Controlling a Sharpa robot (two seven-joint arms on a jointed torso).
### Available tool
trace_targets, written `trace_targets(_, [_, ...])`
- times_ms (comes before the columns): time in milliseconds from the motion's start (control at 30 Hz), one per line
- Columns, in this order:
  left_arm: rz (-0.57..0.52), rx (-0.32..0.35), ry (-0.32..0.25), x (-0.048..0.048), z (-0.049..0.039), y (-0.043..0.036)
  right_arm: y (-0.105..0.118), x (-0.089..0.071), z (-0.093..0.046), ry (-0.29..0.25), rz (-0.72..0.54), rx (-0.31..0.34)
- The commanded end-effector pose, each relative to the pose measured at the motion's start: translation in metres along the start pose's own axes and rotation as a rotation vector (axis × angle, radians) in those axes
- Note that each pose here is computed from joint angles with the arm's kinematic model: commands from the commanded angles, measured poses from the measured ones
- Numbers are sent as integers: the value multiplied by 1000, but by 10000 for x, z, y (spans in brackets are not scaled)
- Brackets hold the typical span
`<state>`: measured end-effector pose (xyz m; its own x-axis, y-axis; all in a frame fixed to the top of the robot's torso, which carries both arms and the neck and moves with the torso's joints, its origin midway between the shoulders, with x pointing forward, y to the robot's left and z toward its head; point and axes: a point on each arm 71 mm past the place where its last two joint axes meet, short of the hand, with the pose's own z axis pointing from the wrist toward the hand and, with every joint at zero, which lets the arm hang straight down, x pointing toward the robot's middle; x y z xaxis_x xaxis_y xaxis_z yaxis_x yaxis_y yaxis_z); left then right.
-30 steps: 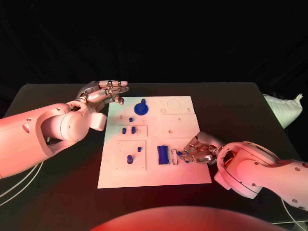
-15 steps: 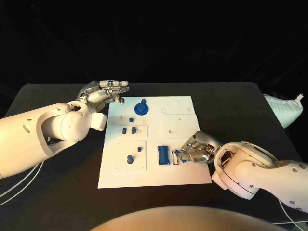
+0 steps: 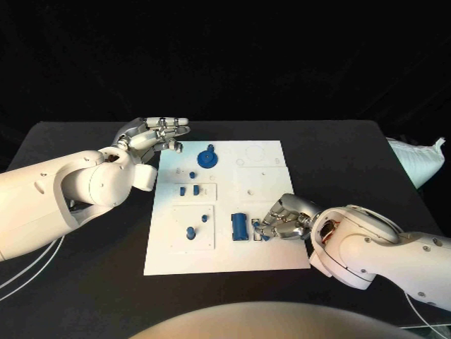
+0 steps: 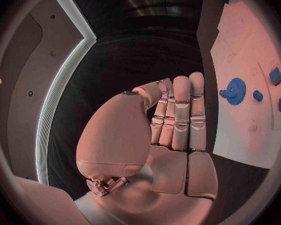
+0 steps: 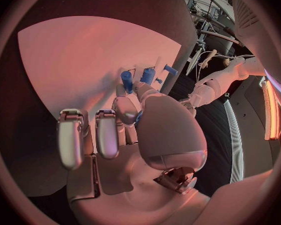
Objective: Assemble the parts on the task board
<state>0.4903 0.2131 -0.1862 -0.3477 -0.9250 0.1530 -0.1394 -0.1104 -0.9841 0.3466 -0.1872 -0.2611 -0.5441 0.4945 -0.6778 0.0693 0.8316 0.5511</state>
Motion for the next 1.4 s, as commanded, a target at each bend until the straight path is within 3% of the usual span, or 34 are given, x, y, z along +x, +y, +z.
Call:
trace_targets(33, [-2, 4, 25, 32, 1, -6, 13, 49, 4, 39, -62, -8])
trace_targets(367, [-3, 1, 30, 34, -2, -4, 30, 46, 26, 27, -115, -21])
trace_targets(1400, [-1, -6, 37, 28, 2, 2, 82, 31, 12, -14, -122, -52])
